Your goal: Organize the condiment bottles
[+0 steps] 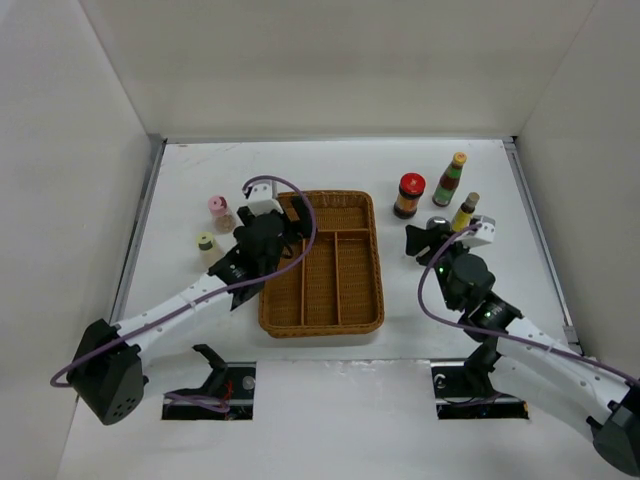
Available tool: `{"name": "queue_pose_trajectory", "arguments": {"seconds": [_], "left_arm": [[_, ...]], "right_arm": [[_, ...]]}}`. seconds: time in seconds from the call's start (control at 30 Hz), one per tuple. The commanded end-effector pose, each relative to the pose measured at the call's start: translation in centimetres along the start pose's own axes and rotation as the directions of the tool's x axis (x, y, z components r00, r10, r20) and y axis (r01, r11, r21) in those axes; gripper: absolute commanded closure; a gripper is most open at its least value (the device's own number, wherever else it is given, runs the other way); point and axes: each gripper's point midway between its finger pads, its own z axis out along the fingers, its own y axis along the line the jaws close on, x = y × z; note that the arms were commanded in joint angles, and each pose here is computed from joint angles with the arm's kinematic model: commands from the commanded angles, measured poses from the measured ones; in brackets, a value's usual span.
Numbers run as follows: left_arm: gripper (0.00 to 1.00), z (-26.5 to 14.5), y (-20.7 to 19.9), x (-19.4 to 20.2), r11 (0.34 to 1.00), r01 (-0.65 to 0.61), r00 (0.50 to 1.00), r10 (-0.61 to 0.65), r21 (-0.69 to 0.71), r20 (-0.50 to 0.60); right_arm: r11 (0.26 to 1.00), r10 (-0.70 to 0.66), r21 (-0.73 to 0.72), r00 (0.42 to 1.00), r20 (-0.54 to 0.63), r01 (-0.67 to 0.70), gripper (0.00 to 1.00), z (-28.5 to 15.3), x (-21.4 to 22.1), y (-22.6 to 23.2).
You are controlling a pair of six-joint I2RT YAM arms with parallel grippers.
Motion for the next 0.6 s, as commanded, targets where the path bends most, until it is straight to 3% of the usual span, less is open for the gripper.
{"name": "queue_pose_trajectory", "arguments": {"seconds": [0.0,0.23,0.4,0.47,0.57], "left_arm": [[0.0,-0.8,-0.8,-1.8,0.995,0.068,0.995,-0.073,0.072,0.07],[0.02,-1.8,0.2,-3.4,0.993,0.077,0.985,-0.091,0.093,0.149],[0.54,-3.1,2.8,-6.0,0.993,0.12,0.958,-0.119,0.013,0.259],[0.66,-3.2,4.3,-6.7,0.99,0.13,0.951,-0.108,-0.056,0.289],[0.75,-3.3,5.7,-6.9,0.982,0.131,0.952,-0.086,-0.139,0.293]], "right_arm": [[0.999,0.007,-0.036,1.0,0.029,-0.006,0.38,0.3,-1.9,2.1],[0.997,-0.009,-0.081,1.0,-0.001,0.009,0.64,0.6,-1.5,3.3],[0.991,-0.038,-0.127,0.999,-0.029,0.034,0.89,0.8,-1.0,4.3],[0.991,-0.035,-0.128,0.999,-0.022,0.032,0.91,0.8,-1.2,4.4],[0.991,-0.035,-0.126,0.999,-0.016,0.033,0.9,1.0,-1.8,4.5]]}}
